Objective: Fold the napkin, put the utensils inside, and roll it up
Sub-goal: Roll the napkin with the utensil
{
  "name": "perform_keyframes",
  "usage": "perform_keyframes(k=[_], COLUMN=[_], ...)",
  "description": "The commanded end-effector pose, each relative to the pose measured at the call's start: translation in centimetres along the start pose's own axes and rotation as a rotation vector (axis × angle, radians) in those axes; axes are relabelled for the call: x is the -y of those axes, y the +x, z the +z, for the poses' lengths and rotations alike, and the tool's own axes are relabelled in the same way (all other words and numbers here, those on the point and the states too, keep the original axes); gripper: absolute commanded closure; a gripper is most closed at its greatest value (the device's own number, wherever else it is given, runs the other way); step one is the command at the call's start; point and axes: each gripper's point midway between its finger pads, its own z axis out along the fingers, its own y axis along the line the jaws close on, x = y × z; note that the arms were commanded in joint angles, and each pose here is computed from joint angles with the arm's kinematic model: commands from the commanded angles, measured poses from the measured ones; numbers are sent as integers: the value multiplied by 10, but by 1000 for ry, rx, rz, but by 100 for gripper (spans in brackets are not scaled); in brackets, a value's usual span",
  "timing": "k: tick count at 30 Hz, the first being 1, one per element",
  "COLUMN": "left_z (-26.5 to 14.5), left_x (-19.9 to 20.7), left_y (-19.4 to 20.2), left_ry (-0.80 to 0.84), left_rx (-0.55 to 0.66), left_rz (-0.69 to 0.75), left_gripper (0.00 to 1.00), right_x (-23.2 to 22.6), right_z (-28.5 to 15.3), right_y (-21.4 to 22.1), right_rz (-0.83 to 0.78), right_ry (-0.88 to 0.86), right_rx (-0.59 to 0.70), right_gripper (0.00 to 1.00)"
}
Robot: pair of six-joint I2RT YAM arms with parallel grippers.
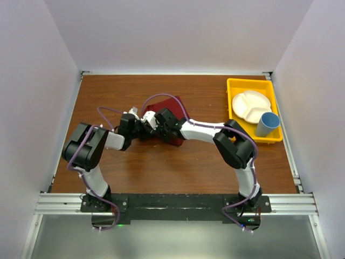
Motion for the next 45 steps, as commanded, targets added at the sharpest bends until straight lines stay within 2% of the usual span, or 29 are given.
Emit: perform_keyframes(k=[1,3,5,6,7,9,10,12,13,14,16,18,19,22,25,29,34,38,42,45], left_z=[-32,-42,-53,-67,-74,-96,-104,-120,-124,-126,-127,-121,-117,-102,-88,-84,-86,-90,-83,-82], left_x=[-83,-58,-43,-29,-18,-1,4,7,3,-1,-13,-17,-14,-11,-12,-25,-36,-51,-57,-73], left_y=[50,30,6,-5,-22,-34,-42,-39,-37,-31,-10,5,12,12,9,23,44,63,66,61], left_ry=[-285,-228,-224,-212,-222,-220,-244,-269,-291,-306,-334,-311,-274,-252,-261,-327,-468,-695,-798,-848], left_rx=[-155,-76,16,58,120,170,200,202,201,186,121,90,64,61,68,53,65,37,46,109], left_rz=[-17,56,117,179,219,279,288,239,204,164,51,-62,-100,-183,-235,-384,-506,-644,-667,-677], left_gripper=[100,100,100,95,83,70,59,46,29,22,18,18,16,14,14,17,23,30,32,33], right_x=[-30,-53,-59,-73,-73,-85,-81,-83,-85,-86,-89,-93,-93,-93,-92,-86,-80,-77,-76,-76], right_z=[24,22,24,21,21,16,19,18,15,14,11,12,11,15,16,18,21,20,19,17], right_y=[105,112,116,117,117,108,114,108,101,100,91,90,84,85,84,83,81,82,78,76], right_rz=[152,233,291,334,380,490,545,632,671,699,747,818,821,852,863,856,841,839,831,819], right_ry=[-125,-241,-301,-399,-443,-576,-603,-668,-740,-759,-813,-849,-881,-885,-886,-845,-794,-764,-765,-763], right_rx=[-319,-315,-305,-297,-285,-258,-271,-250,-220,-221,-198,-213,-175,-182,-179,-176,-175,-188,-175,-171], right_gripper=[81,95,100,100,100,100,100,100,100,100,100,100,100,100,100,100,100,100,100,100])
